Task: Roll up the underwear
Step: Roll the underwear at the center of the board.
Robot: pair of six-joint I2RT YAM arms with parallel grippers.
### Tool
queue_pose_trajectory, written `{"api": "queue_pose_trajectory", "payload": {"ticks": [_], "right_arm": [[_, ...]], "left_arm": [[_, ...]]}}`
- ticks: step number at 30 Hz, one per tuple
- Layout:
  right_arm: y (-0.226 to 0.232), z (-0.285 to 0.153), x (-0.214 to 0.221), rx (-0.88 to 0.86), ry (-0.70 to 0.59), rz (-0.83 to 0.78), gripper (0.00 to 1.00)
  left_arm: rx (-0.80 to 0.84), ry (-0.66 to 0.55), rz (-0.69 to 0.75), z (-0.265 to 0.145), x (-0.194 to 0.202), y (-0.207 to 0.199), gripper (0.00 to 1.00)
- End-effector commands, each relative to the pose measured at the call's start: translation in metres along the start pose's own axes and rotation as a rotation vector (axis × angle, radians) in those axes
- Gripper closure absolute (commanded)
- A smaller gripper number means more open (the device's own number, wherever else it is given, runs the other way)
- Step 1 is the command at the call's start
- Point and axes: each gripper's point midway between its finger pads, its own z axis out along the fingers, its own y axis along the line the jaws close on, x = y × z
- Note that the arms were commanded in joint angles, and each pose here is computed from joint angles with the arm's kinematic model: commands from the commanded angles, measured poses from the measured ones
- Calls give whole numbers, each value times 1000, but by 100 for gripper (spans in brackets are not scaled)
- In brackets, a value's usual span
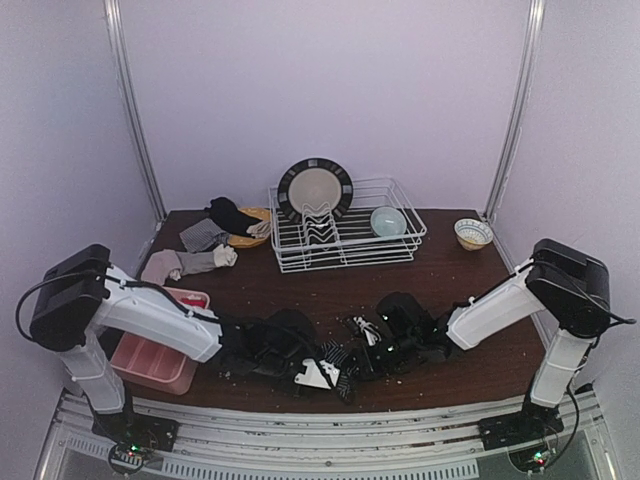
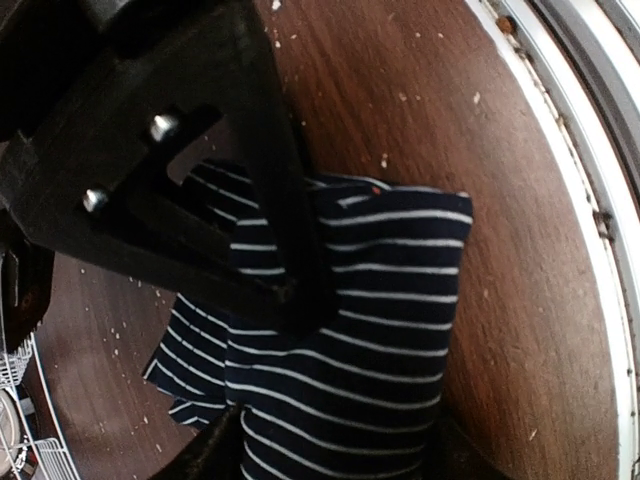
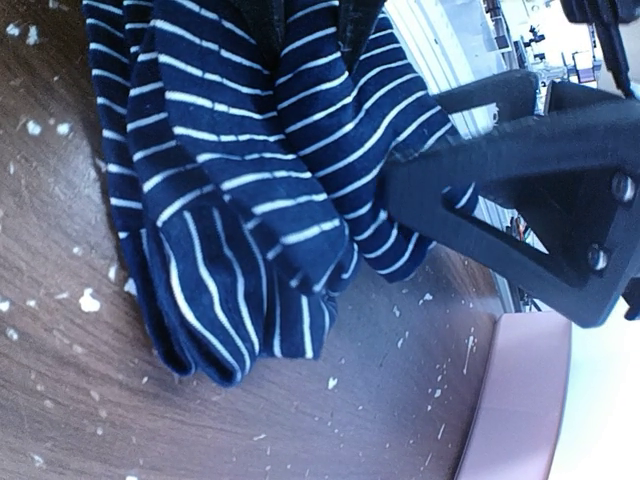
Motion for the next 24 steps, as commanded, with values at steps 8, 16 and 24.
{"api": "queue_pose_trajectory", "payload": {"ticks": [8,16,24], "right_arm": [[-43,-17,53,163,117,106,69],[-33,-43,37,197,4,51,54],[-16,-90,25,311,-256,-143,50]], "left_arm": [[155,18,-44,13,8,-10,86],[288,50,-92,13,11,-31,100],[497,75,-203,7,6,-49,100]]}}
